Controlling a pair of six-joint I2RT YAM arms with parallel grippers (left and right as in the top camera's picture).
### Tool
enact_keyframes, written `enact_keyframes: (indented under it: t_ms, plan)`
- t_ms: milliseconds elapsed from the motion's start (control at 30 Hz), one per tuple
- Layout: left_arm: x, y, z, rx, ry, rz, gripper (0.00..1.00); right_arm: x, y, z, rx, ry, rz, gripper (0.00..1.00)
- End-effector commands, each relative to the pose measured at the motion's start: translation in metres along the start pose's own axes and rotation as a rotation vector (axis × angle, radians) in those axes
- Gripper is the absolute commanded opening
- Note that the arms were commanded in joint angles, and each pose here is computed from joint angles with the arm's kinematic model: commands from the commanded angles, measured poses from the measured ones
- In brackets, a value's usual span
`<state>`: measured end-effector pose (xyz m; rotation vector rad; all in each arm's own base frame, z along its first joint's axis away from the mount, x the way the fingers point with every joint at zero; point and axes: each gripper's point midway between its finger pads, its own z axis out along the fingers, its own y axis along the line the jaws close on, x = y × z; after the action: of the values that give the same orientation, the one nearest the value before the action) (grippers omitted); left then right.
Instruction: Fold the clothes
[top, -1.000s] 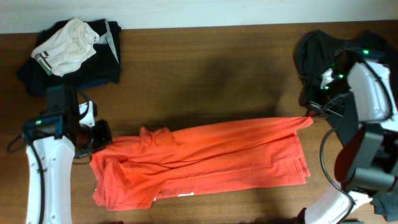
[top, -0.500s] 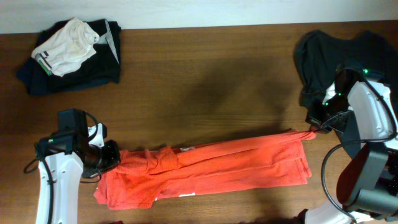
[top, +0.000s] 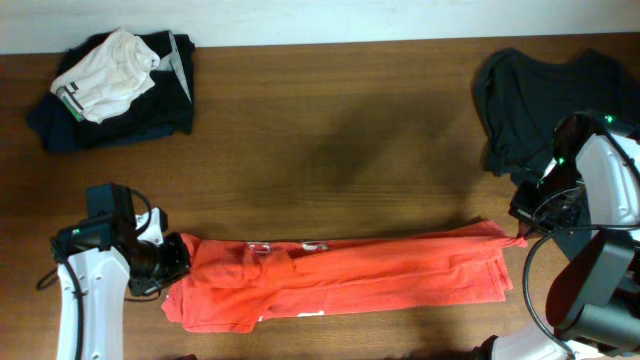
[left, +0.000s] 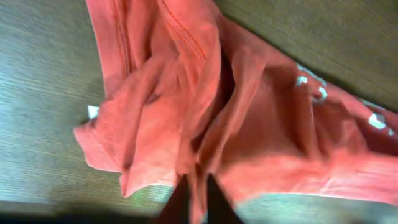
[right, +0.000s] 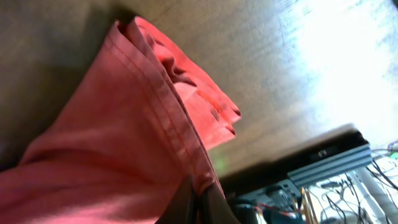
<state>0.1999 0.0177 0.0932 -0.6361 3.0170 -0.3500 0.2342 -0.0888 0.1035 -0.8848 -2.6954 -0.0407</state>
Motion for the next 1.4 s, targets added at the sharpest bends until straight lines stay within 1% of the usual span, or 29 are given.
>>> enact_keyframes:
  t_ms: [0,67,100,133,167,200,233,267,300,333,433,467,500,533,567,600,633,667,700,733,767,800,833,900,1067,1133,1267,1333,1367]
  plan:
    - [0.002,-0.003,0.002,0.03,0.008,-0.016,0.16,0.006,-0.013,-0.006,0.056,-0.012,0.009,0.04]
    - [0.002,-0.003,0.002,0.03,0.008,-0.016,0.17,0.007,-0.013,-0.006,0.057,-0.008,0.012,0.04]
    - [0.002,-0.003,0.002,0.03,0.008,-0.016,0.23,0.006,-0.013,-0.006,0.056,-0.01,0.013,0.04]
    - [0.002,-0.003,0.002,0.03,0.006,-0.016,0.26,0.006,-0.013,-0.006,0.056,-0.011,0.012,0.04]
    - [0.001,-0.003,0.002,0.03,0.005,-0.015,0.36,0.006,-0.013,-0.006,0.056,-0.011,0.012,0.08]
    - [0.001,-0.003,0.002,0.03,0.001,-0.014,0.48,0.006,-0.013,-0.006,0.056,-0.011,0.012,0.22]
    - [-0.002,-0.004,0.002,0.032,-0.011,-0.011,0.65,0.007,-0.013,-0.006,0.058,-0.007,0.025,0.49]
    - [-0.005,-0.004,0.002,0.033,-0.021,-0.008,0.74,0.01,-0.014,-0.006,0.061,0.004,0.031,0.99]
    - [-0.007,-0.004,0.002,0.035,-0.03,-0.006,0.78,0.011,-0.014,-0.006,0.061,0.007,0.031,0.99]
    - [-0.009,-0.004,0.002,0.036,-0.037,-0.004,0.8,0.011,-0.014,-0.006,0.061,0.007,0.031,0.99]
    - [-0.013,-0.006,-0.002,0.039,-0.053,0.0,0.8,0.012,-0.013,-0.006,0.054,0.012,0.031,0.99]
    - [-0.016,-0.009,-0.005,0.041,-0.064,0.01,0.77,0.011,-0.011,-0.006,0.046,0.009,0.03,0.99]
    - [-0.016,-0.014,-0.006,0.054,-0.065,0.042,0.68,0.01,-0.008,-0.005,0.031,0.005,0.029,0.99]
    - [-0.013,-0.028,-0.006,0.099,-0.053,0.101,0.59,0.008,0.0,-0.005,-0.006,-0.001,0.024,0.99]
    - [-0.009,-0.036,-0.005,0.124,-0.042,0.135,0.48,0.007,0.007,-0.005,-0.029,-0.005,0.015,0.99]
    - [-0.002,-0.052,-0.003,0.154,-0.022,0.2,0.19,0.007,0.014,-0.005,-0.036,-0.014,-0.006,0.99]
    - [0.004,-0.061,0.0,0.154,-0.007,0.248,0.11,0.007,0.02,-0.005,-0.031,-0.02,-0.028,0.99]
    - [0.013,-0.072,0.003,0.155,0.016,0.31,0.08,0.009,0.028,-0.004,-0.022,-0.025,-0.061,0.95]
    - [0.021,-0.08,0.007,0.154,0.041,0.346,0.08,0.012,0.036,-0.004,-0.013,-0.029,-0.092,0.8]
    - [0.027,-0.083,0.01,0.15,0.061,0.351,0.08,0.014,0.043,-0.003,-0.007,-0.034,-0.119,0.61]
    - [0.033,-0.086,0.016,0.144,0.091,0.357,0.08,0.017,0.051,-0.003,0.002,-0.036,-0.15,0.4]
    - [0.035,-0.086,0.022,0.138,0.111,0.362,0.07,0.02,0.056,-0.002,0.008,-0.037,-0.172,0.27]
    - [0.034,-0.084,0.03,0.133,0.129,0.353,0.03,0.023,0.063,-0.001,0.017,-0.041,-0.203,0.24]
    - [0.034,-0.08,0.044,0.117,0.177,0.337,0.01,0.028,0.074,0.0,0.027,-0.048,-0.239,0.24]
    - [0.039,-0.068,0.085,0.066,0.334,0.286,0.01,0.036,0.09,0.002,0.04,-0.062,-0.307,0.26]
    - [0.041,-0.064,0.098,0.049,0.383,0.27,0.01,0.036,0.091,0.002,0.041,-0.064,-0.311,0.29]
    - [0.032,-0.061,0.127,0.043,0.398,0.26,0.01,0.035,0.092,0.002,0.04,-0.068,-0.312,0.3]
    - [0.02,-0.053,0.141,0.016,0.369,0.245,0.05,0.033,0.089,0.001,0.058,-0.076,-0.312,0.33]
    - [0.007,-0.042,0.146,-0.029,0.328,0.214,0.06,0.033,0.089,0.001,0.057,-0.076,-0.312,0.33]
